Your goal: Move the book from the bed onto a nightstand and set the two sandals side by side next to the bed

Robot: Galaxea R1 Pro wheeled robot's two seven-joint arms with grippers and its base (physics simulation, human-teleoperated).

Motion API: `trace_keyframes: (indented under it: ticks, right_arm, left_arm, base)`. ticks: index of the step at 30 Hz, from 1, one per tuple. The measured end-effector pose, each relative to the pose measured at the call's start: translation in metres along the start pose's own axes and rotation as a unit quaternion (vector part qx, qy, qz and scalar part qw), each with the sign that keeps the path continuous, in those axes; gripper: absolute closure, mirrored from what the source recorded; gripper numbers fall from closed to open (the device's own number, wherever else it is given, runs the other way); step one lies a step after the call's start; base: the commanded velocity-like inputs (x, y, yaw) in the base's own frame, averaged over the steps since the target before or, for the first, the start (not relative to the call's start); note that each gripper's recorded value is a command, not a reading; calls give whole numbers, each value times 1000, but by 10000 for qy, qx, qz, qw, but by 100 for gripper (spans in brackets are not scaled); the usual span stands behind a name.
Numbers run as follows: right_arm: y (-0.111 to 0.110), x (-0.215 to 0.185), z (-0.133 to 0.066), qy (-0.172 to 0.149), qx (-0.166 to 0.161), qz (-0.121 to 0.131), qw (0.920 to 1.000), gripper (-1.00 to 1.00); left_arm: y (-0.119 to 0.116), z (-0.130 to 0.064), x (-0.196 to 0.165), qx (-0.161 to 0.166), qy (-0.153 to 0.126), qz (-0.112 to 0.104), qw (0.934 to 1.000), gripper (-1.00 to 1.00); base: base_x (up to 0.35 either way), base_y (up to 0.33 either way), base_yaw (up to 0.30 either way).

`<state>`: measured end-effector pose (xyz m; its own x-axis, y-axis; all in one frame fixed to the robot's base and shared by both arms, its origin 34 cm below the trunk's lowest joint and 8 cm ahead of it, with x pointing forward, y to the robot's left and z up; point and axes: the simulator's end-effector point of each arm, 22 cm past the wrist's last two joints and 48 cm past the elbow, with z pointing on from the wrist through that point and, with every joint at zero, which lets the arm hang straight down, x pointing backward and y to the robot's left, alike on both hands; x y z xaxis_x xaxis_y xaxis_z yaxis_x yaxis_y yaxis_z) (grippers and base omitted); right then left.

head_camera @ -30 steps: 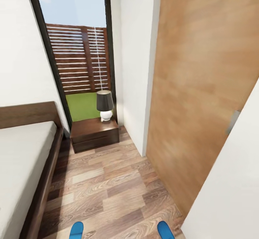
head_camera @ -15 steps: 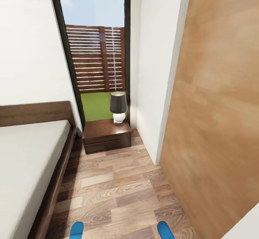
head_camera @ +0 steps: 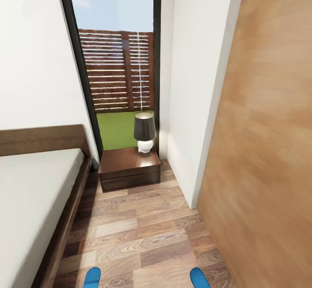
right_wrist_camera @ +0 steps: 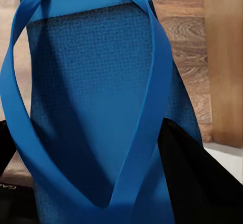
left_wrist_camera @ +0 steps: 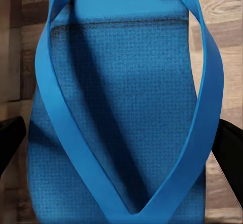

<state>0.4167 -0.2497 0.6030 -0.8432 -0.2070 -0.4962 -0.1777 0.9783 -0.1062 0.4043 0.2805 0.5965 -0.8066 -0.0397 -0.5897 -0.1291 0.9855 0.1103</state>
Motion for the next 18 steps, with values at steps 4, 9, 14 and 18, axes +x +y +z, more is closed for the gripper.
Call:
trace_keyframes:
  ticks: [4, 9, 14, 18]
  right_arm:
    - [0, 3, 0, 35, 1, -3, 10000, 100]
    - [0, 5, 0, 50, 4, -4, 10000, 100]
    - [0, 5, 0, 54, 4, -3, 10000, 100]
    - [0, 5, 0, 55, 2, -2, 10000, 100]
  left_arm:
    - [0, 0, 0, 2, 0, 0, 10000, 100]
    - [0, 0, 0, 5, 0, 3, 10000, 100]
    - [0, 0, 0, 6, 0, 4, 10000, 100]
    - [0, 0, 0, 5, 0, 2, 10000, 100]
  base:
    - [320, 0, 1]
    - [318, 0, 0]
    - [317, 0, 0]
    - [316, 0, 0]
